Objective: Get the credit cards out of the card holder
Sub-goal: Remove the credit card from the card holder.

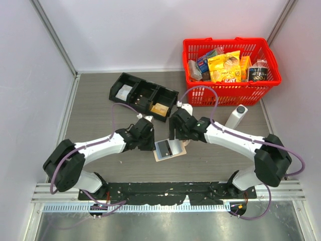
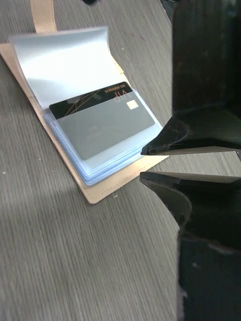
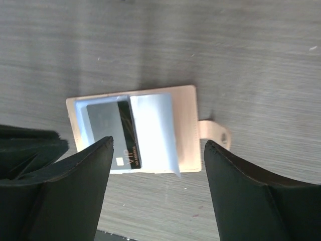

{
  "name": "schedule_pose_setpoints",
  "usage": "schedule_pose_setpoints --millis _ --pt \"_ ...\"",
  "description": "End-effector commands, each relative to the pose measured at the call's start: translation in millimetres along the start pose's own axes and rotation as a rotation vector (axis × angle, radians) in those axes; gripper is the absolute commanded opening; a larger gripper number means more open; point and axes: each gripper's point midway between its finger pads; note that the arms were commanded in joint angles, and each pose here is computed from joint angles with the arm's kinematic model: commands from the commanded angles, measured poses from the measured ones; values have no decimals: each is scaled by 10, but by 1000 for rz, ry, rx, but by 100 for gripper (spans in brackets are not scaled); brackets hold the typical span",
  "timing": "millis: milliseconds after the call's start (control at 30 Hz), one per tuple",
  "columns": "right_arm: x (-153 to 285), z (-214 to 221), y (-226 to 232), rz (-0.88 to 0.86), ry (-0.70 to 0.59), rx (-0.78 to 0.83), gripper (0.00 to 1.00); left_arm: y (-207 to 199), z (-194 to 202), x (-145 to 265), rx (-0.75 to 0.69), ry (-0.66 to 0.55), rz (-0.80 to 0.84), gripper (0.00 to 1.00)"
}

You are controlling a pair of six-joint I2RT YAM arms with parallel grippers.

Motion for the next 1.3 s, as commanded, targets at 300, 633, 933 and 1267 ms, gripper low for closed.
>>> schedule_pose_setpoints --millis 300,633,933,1267 --pt "552 -606 180 -183 -166 -13 85 -175 -415 390 9 -220 84 24" --pt "304 -248 500 -454 -89 -8 87 -394 -441 167 -6 -198 191 24" --pt "-89 -19 533 -510 16 -24 39 -340 -342 -50 -17 -138 161 22" --pt "-295 125 430 -566 118 -77 27 -169 -172 -169 -13 -67 85 18"
Point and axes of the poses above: each gripper's point midway between its finger pads, its own x axis back along the fingers, its own y axis along the line the jaws close on, z = x × y, and after that the axes turned 12 degrees about -x, right-handed
